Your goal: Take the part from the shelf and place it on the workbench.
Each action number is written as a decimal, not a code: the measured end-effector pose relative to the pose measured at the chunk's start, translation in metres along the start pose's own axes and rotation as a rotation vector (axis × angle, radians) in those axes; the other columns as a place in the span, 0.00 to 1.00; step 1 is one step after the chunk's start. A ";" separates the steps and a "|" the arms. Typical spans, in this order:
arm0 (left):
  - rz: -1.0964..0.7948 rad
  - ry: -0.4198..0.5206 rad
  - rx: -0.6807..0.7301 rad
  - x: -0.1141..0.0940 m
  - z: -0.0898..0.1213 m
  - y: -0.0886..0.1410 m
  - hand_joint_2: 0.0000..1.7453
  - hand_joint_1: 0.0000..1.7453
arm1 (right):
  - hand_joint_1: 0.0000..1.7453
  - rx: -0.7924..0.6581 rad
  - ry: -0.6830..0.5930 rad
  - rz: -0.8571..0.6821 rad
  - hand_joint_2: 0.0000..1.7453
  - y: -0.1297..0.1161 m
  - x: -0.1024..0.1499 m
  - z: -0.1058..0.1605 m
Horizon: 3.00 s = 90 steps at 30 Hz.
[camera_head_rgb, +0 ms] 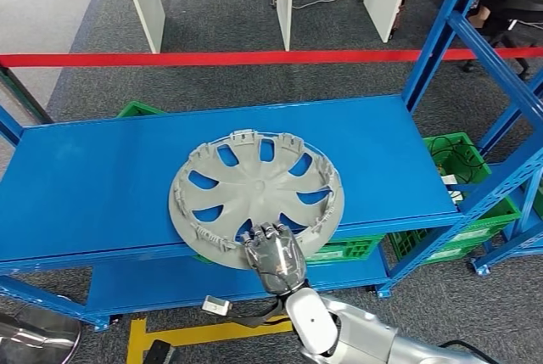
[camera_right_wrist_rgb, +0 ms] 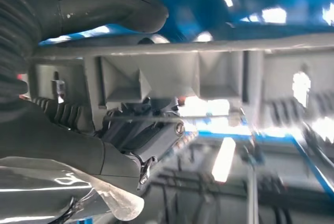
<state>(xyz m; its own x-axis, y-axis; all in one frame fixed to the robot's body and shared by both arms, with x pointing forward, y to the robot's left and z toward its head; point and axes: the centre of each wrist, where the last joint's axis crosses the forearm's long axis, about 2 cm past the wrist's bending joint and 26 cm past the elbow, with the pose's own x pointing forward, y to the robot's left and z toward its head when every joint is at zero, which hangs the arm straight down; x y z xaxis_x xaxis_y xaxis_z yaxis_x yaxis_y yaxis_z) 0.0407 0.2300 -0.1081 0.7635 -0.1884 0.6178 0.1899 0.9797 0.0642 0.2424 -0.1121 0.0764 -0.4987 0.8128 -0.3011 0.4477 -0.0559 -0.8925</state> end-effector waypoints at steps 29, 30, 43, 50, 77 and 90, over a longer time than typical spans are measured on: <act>0.027 0.002 0.005 -0.004 0.004 -0.007 0.00 0.00 | 1.00 -0.665 -0.527 0.002 1.00 -0.127 -0.065 -0.028; 0.028 0.002 0.004 -0.004 0.004 -0.007 0.00 0.00 | 1.00 -0.670 -0.557 0.037 1.00 -0.128 -0.073 -0.027; 0.027 0.005 0.000 -0.003 0.003 -0.007 0.00 0.00 | 1.00 -0.620 -0.282 -0.040 1.00 -0.125 -0.073 0.004; 0.030 0.006 0.001 -0.003 0.003 -0.008 0.00 0.00 | 1.00 -0.612 -0.245 -0.054 1.00 -0.124 -0.072 0.005; 0.026 0.003 0.006 -0.004 0.003 -0.002 0.00 0.00 | 1.00 -0.571 -0.205 -0.081 1.00 -0.114 -0.070 0.006; 0.033 0.037 0.013 -0.001 0.000 0.000 0.00 0.00 | 1.00 -0.566 -0.218 -0.066 1.00 -0.113 -0.074 0.008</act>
<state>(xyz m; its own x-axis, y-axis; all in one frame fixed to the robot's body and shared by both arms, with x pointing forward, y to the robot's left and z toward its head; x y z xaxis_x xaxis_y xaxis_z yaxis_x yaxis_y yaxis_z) 0.0399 0.2303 -0.1082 0.7915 -0.1582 0.5904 0.1562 0.9862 0.0549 0.2223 -0.1707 0.1967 -0.6528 0.6631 -0.3662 0.7056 0.3566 -0.6123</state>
